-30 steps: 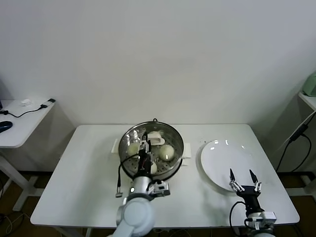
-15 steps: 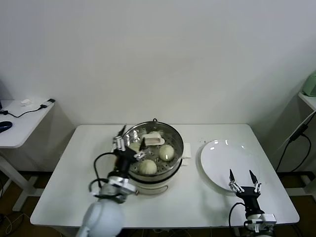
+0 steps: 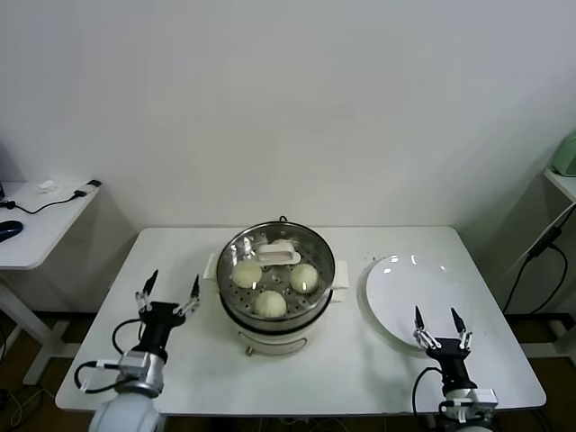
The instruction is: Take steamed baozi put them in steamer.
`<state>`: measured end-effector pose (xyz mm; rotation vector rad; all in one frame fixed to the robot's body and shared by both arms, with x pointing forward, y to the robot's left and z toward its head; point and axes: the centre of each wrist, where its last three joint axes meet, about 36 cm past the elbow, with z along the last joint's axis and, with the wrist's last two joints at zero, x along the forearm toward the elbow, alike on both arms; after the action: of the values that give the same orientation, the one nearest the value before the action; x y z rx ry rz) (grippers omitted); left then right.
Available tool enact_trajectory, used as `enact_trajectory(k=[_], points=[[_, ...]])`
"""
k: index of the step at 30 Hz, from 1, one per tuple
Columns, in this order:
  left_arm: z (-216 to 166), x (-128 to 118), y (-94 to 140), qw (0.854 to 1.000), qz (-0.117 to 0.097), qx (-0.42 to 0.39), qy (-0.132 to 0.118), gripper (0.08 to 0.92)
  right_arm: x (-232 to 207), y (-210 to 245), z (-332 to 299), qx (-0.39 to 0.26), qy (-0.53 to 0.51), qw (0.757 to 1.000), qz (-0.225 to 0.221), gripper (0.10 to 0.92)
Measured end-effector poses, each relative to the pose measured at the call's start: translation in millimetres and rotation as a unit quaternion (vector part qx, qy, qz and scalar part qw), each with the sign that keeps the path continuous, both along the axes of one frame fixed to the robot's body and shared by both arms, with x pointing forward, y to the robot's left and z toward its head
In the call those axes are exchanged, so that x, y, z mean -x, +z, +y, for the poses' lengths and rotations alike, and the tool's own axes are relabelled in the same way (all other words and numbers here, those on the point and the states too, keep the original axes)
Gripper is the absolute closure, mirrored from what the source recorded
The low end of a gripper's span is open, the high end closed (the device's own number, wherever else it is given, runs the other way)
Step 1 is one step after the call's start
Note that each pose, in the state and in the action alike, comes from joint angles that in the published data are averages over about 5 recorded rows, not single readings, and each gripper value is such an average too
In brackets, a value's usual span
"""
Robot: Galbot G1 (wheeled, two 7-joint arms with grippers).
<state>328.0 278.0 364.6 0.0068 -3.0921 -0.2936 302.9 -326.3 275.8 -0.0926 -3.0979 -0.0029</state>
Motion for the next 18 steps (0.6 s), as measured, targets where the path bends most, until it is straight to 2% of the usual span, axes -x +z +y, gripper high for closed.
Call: enact_trajectory(k=[8, 18], points=[[21.0, 19.6, -52.1, 0.999, 0.012, 0.030, 0.021, 0.177, -1.7, -4.7, 2.7, 0.001, 0.004, 1.000, 0.005, 0.200], [28.6, 37.3, -77.2, 0.999, 0.010, 0.045, 0.023, 0.177, -2.9, -8.7, 6.6, -0.001, 0.007, 1.000, 0.006, 0.199]])
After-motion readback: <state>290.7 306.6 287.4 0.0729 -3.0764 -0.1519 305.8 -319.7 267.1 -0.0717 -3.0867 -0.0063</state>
